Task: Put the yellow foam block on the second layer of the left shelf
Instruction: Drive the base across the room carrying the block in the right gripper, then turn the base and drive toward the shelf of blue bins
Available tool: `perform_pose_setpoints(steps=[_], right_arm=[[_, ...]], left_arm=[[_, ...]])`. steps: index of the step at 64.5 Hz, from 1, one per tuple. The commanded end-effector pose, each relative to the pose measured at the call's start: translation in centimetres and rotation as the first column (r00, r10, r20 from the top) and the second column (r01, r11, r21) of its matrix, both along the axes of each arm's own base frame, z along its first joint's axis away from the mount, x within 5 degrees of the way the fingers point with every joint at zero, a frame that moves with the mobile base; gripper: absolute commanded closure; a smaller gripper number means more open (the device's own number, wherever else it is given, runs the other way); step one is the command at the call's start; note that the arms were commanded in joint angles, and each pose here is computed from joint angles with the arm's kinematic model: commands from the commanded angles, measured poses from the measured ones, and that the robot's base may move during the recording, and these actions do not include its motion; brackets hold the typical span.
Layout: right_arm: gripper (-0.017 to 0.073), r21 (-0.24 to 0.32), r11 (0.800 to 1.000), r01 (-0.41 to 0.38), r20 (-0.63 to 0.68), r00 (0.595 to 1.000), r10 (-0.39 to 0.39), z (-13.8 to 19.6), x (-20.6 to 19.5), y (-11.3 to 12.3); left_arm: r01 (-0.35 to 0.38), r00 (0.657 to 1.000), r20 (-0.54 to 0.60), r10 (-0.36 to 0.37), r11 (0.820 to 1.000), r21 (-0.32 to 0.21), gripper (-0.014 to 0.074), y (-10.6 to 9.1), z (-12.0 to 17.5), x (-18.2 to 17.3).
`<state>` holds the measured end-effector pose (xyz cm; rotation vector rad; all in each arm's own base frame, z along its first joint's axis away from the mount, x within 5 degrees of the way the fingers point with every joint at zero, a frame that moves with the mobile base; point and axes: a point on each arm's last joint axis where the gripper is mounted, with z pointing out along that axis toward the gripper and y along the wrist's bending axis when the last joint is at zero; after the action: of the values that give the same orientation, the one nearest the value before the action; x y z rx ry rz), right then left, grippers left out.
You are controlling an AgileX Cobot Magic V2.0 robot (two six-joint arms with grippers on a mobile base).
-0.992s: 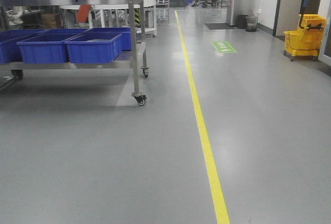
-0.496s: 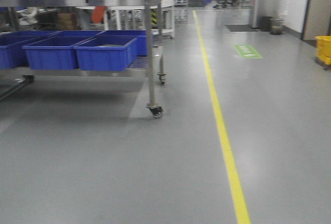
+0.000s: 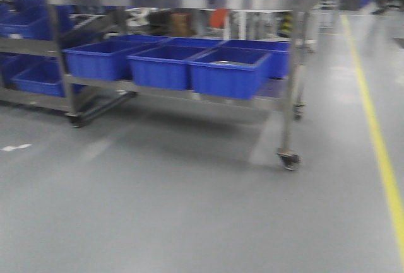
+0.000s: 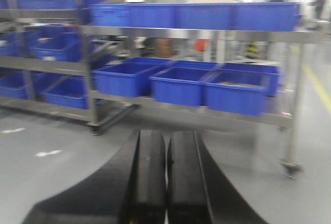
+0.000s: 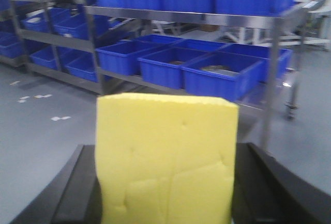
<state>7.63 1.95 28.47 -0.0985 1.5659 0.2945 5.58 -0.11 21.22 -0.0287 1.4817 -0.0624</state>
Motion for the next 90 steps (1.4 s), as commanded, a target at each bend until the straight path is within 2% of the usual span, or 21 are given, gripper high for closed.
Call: perform_pose_setpoints(steps=[1,90], right_arm=[[0.0090,0.012,1.000,0.010,0.113,0.993,-0.011,1.77,-0.06,-0.09],[0.0090,0.012,1.000,0.010,0.113,0.993,-0.011,1.77,-0.06,-0.09]], left_arm=[[0.006,0.997,0.073,-0.005,1.000,-0.010,0.0470,-0.02,-0.06,-0.11],[0.006,0.997,0.073,-0.005,1.000,-0.010,0.0470,-0.02,-0.06,-0.11]])
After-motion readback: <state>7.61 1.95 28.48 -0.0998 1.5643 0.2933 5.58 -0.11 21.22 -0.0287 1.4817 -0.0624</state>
